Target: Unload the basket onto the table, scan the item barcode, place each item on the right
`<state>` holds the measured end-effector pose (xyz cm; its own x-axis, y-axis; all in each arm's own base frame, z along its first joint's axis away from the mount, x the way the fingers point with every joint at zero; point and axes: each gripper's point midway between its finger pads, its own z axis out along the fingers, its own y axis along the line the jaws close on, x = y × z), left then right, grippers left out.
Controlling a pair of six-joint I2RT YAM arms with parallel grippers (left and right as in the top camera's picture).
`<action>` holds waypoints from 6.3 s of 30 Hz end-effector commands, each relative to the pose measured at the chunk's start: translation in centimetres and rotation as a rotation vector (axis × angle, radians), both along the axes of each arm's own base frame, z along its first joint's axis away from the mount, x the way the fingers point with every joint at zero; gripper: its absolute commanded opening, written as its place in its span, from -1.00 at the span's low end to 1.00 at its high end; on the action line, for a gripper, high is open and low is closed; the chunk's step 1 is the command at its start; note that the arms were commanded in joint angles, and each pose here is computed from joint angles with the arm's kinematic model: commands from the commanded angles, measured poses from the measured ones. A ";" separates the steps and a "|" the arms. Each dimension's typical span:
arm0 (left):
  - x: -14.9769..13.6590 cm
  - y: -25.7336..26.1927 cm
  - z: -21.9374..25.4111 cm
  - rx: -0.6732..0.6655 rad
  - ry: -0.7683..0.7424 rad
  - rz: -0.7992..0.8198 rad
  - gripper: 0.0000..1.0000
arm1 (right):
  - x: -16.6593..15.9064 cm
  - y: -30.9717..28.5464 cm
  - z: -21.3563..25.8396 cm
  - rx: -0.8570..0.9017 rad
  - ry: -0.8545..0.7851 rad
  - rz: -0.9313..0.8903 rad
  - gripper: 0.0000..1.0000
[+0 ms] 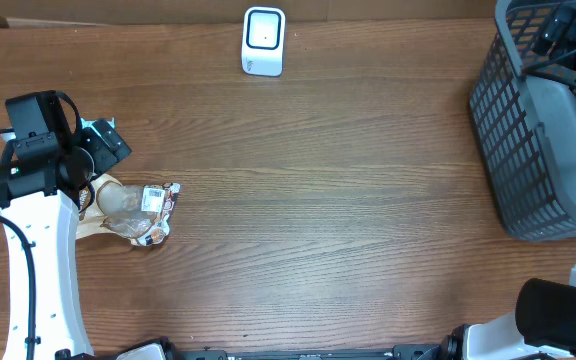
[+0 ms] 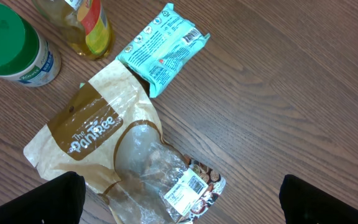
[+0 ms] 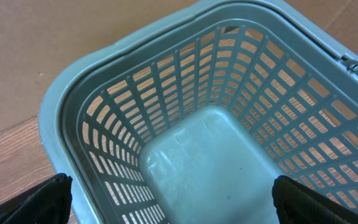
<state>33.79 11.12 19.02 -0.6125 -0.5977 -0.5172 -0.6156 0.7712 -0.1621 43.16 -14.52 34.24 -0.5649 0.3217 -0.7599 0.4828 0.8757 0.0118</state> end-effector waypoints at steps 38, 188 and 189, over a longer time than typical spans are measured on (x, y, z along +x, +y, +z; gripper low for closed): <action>-0.1 0.4 0.1 0.016 0.001 0.004 0.99 | -0.2 1.1 1.9 -0.014 -0.046 0.017 1.00; -0.1 0.4 0.1 0.016 0.002 0.004 0.99 | -22.0 18.3 -2.8 0.086 -1.244 0.601 1.00; -0.1 0.4 0.1 0.016 0.002 0.004 1.00 | -22.0 18.1 -3.4 0.099 -1.256 0.587 1.00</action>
<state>33.75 11.20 19.02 -0.6119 -0.5974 -0.5184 -0.6180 0.7701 -0.1580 21.03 4.43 32.14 0.4081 0.2746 -0.8706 -0.3342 0.9324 0.1374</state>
